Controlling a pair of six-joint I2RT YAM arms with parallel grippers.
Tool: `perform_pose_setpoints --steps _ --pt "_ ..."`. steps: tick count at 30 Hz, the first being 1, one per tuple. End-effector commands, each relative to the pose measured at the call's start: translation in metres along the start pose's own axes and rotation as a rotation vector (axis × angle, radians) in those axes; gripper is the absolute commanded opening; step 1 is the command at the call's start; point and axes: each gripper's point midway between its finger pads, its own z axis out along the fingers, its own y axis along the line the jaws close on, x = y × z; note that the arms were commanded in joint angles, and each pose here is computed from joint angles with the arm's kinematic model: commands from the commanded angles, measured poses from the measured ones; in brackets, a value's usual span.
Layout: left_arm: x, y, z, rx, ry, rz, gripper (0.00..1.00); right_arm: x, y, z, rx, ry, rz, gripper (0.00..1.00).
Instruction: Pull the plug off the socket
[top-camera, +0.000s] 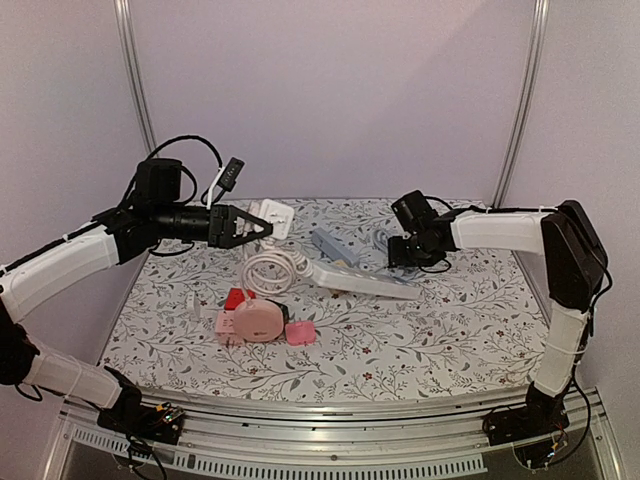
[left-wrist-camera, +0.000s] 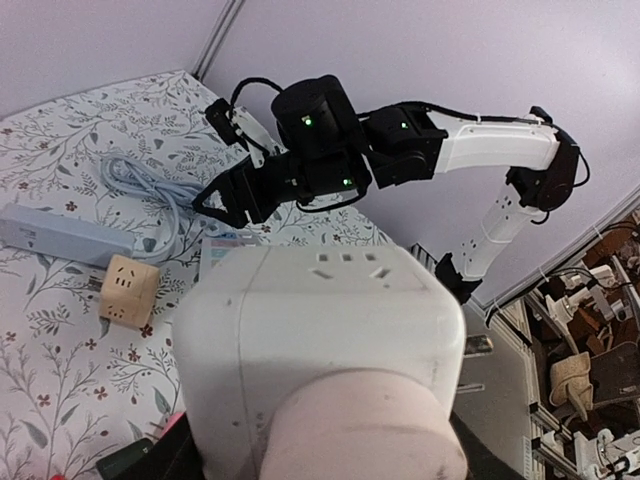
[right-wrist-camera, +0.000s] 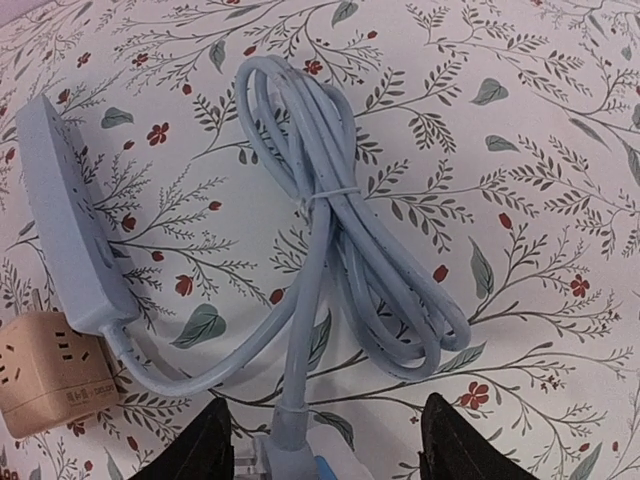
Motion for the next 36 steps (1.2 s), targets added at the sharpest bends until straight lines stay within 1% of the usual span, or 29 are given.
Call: perform_pose_setpoints --steps 1,4,8,11,15,18,21,23,26,28,30,36 --pt "-0.034 -0.014 -0.007 0.016 -0.1 0.094 0.05 -0.02 0.004 -0.04 -0.08 -0.06 0.01 0.67" --pt "-0.035 -0.001 -0.009 -0.062 -0.122 0.09 0.05 -0.03 0.01 -0.066 -0.147 -0.091 0.031 0.73" --pt "-0.034 0.01 -0.01 -0.13 -0.13 0.085 0.05 -0.04 0.023 -0.105 -0.263 -0.125 0.058 0.77" --pt "-0.03 0.006 -0.006 -0.127 -0.124 0.103 0.05 -0.041 0.043 -0.133 -0.354 -0.142 0.051 0.8" --pt "-0.022 -0.004 0.0 -0.132 -0.115 0.161 0.05 -0.043 0.07 -0.171 -0.456 -0.176 0.048 0.85" --pt "-0.012 -0.01 0.006 -0.162 -0.104 0.214 0.05 -0.042 0.081 -0.193 -0.465 -0.204 0.1 0.87" --pt "0.0 -0.017 0.014 -0.203 -0.086 0.272 0.04 -0.038 0.09 -0.209 -0.453 -0.23 0.154 0.89" --pt "0.007 -0.019 0.018 -0.227 -0.079 0.302 0.04 -0.036 0.101 -0.22 -0.476 -0.248 0.192 0.9" --pt "0.016 -0.024 0.024 -0.257 -0.064 0.348 0.04 -0.036 0.125 -0.24 -0.565 -0.274 0.226 0.9" --pt "0.022 -0.027 0.028 -0.265 -0.055 0.368 0.04 -0.036 0.143 -0.252 -0.627 -0.274 0.218 0.91" --pt "0.026 -0.028 0.031 -0.274 -0.046 0.386 0.04 -0.035 0.154 -0.257 -0.665 -0.266 0.209 0.91" --pt "0.037 -0.026 0.038 -0.328 -0.012 0.455 0.04 -0.026 0.179 -0.256 -0.734 -0.228 0.205 0.93"
